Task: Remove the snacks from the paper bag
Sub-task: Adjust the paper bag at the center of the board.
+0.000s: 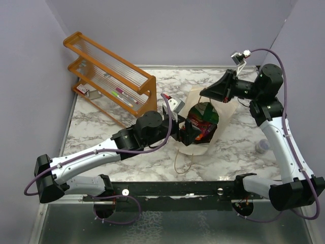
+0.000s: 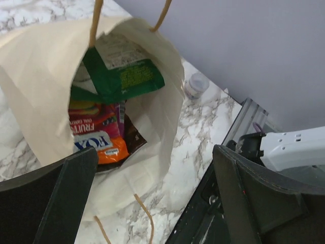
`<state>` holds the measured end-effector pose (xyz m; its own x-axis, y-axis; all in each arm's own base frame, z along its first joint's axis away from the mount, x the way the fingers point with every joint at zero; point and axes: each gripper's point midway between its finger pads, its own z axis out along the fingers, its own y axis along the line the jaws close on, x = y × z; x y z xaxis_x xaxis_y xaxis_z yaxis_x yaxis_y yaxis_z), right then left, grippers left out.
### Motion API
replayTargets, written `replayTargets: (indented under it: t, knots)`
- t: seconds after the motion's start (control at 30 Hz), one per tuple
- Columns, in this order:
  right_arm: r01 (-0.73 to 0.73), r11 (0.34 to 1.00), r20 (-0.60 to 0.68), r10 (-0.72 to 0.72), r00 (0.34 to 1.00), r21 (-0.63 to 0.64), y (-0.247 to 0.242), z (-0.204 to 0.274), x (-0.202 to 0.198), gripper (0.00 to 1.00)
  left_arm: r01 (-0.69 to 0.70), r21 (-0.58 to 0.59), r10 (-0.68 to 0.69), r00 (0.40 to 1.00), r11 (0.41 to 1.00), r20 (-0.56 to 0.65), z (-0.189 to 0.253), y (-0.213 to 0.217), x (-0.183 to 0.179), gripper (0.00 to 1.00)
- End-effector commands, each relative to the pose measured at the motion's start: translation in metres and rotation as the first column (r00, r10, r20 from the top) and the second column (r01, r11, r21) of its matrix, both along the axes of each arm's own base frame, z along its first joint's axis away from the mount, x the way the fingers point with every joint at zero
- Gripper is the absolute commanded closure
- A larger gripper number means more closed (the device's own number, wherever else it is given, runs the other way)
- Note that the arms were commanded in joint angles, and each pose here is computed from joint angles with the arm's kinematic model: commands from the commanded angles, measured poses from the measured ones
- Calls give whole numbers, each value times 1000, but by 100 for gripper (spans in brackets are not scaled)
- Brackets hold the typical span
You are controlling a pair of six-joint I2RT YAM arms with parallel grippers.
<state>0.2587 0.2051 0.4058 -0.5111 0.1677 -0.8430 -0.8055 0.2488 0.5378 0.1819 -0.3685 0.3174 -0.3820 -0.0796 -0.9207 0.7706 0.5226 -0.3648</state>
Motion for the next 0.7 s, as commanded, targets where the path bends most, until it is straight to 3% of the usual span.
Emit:
replayTargets:
  t: [0.0, 0.23, 0.4, 0.53, 0.67]
  knots:
    - [57, 997, 114, -62, 992, 41, 3, 30, 11, 99, -18, -14, 17, 997, 1000, -69, -9, 9, -7, 1]
    - [135, 989, 110, -141, 984, 63, -2, 27, 19, 99, -48, 51, 55, 991, 998, -125, -62, 7, -22, 1]
    - [140, 988, 106, -146, 984, 63, -2, 29, 17, 99, -114, 266, 114, 993, 957, 15, -99, -3, -20, 3]
    - [151, 987, 109, -156, 982, 56, -4, 30, 14, 99, -137, 407, 84, 986, 903, 144, -118, -6, -9, 12]
    - [168, 984, 123, -175, 977, 62, -6, 34, 10, 99, -118, 478, -16, 963, 870, 267, -121, -14, -2, 15]
